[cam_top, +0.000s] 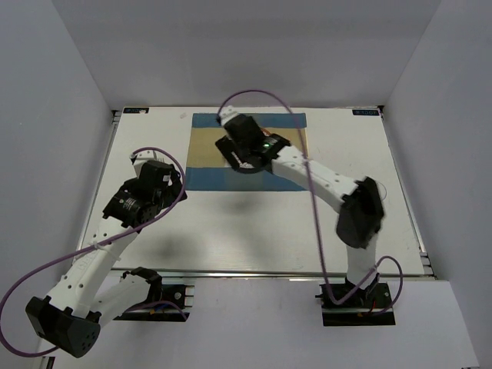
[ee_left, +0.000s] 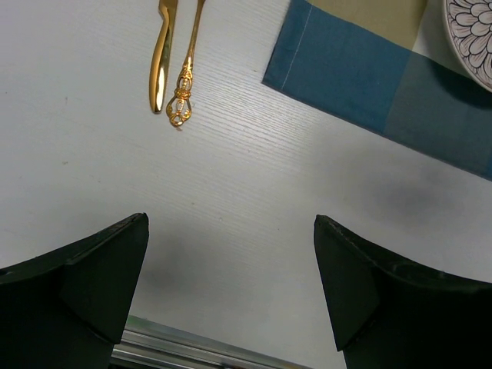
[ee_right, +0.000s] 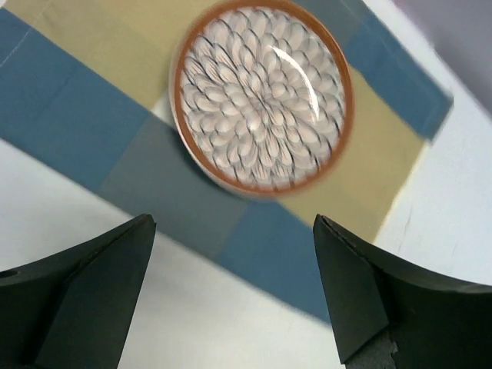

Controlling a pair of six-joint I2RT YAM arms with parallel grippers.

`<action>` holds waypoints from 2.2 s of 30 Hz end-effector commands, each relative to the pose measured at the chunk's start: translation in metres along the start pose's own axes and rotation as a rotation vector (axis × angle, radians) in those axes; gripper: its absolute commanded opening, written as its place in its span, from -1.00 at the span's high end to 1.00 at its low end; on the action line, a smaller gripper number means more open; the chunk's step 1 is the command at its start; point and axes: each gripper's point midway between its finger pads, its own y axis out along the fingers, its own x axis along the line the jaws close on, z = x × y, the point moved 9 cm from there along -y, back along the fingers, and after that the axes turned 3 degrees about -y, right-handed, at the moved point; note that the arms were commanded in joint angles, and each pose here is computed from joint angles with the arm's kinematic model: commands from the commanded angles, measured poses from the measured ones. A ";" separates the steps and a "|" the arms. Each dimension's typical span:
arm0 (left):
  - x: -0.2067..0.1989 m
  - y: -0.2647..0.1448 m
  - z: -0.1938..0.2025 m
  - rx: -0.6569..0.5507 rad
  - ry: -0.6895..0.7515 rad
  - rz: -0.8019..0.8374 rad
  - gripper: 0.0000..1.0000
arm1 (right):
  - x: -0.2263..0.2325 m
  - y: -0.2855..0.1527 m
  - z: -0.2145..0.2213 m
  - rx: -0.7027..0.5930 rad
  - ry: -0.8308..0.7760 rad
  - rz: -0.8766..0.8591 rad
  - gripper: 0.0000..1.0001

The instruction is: Set the dinner table for one person

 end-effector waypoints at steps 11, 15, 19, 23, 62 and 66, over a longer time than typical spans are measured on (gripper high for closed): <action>0.001 -0.005 -0.001 -0.030 -0.022 0.001 -0.96 | -0.129 -0.147 0.171 0.021 0.727 0.437 -0.78; -0.002 -0.001 0.002 0.001 0.006 0.020 -0.96 | -0.148 -0.145 0.196 0.128 0.738 0.496 -0.78; -0.004 0.000 0.002 0.005 0.013 0.028 -0.96 | -0.172 -0.125 0.215 0.223 0.800 0.536 -0.78; -0.003 0.001 0.003 0.008 0.019 0.028 -0.96 | -0.191 -0.105 0.232 0.284 0.886 0.569 -0.78; -0.003 0.002 0.002 0.004 0.022 0.013 -0.96 | -0.217 -0.007 0.144 0.233 0.730 0.206 1.00; -0.004 0.003 0.001 0.002 0.022 0.011 -0.96 | -0.212 0.040 0.118 0.231 0.643 0.128 1.00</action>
